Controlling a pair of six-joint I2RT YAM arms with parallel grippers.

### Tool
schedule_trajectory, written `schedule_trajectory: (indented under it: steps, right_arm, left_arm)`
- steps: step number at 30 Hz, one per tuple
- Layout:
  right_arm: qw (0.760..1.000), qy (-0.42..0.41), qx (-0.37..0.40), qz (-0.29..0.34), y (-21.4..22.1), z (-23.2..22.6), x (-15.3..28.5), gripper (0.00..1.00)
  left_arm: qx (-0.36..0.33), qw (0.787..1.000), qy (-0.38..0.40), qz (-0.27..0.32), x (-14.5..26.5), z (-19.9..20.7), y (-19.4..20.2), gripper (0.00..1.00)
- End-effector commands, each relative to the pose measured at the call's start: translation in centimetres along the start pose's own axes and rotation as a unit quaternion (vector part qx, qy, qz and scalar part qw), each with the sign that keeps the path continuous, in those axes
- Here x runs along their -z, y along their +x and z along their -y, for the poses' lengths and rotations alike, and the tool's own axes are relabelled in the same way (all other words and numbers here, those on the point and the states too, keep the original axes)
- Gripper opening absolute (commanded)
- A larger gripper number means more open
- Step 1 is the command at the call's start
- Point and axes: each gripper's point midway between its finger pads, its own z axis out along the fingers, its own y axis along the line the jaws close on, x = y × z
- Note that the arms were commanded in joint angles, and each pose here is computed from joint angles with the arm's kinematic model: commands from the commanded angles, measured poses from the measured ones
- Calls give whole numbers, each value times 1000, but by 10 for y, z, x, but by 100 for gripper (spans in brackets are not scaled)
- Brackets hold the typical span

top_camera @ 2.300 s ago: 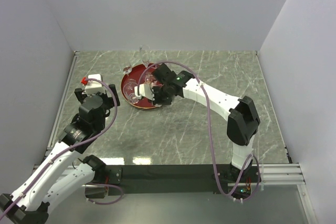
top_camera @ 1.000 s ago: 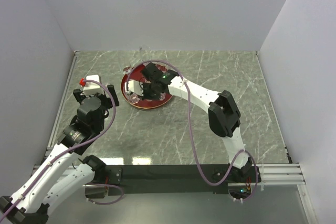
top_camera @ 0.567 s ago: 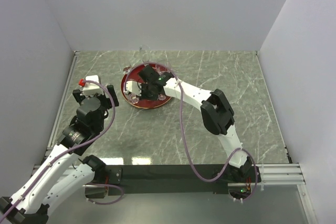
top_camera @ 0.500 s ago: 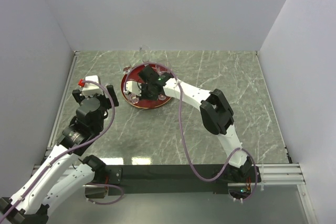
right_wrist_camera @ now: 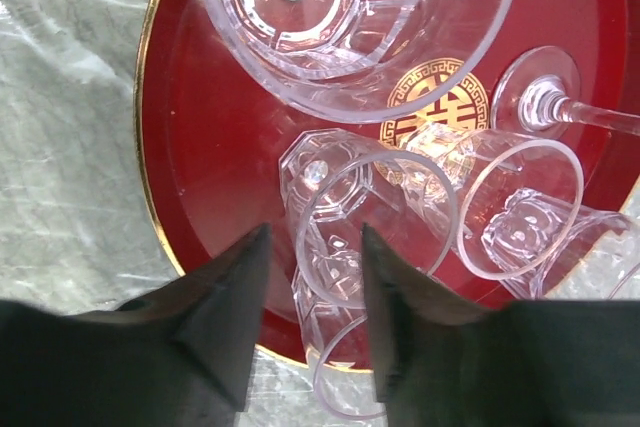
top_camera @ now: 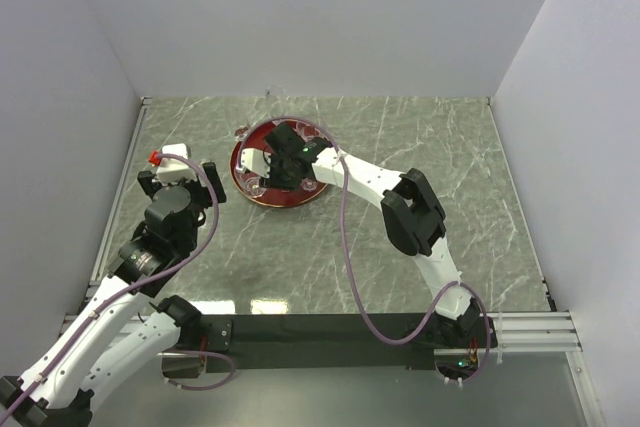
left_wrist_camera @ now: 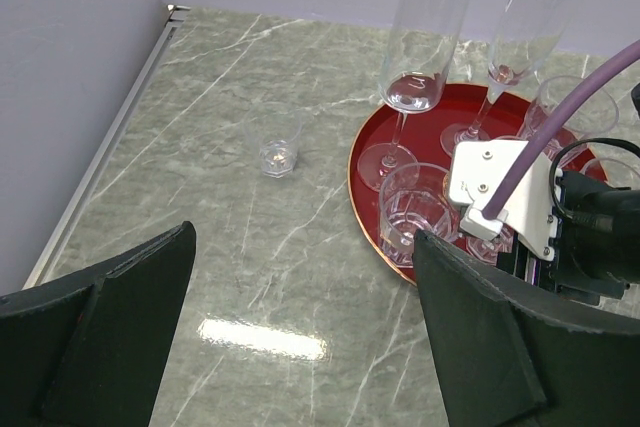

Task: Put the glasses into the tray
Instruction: Place the glass into the tray, then grab a glass with a robot arm

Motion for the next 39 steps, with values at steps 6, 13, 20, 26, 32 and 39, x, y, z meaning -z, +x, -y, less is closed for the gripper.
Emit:
schedule_trajectory:
  steps: [6,13,20,26,32,39]
  right_arm:
    - [997,52,-10,59,-37,31,44,54]
    - [993,48,-20,102,-54,27,93,55]
    - [993,35,-21,112,-36,1,137,55]
    - [990,53,-27,125,-5,-15,182,55]
    - [983,79,-64,151,32,-20,224,55]
    - [968,111,-131,182,81,-27,251,55]
  left_arm:
    - [14,1000,-11,21,-1,-4,-9,95]
    - [16,1000,-11,24,1,-6,-10,96]
    - [16,1000,-10,24,-1,-5,-8,98]
    - [12,1000,-14,15,-6,-4,-2,99]
    - [16,1000,-25,-1,-17,-10,3,99]
    - [61,997,-6,-39,-48,-9,9,99]
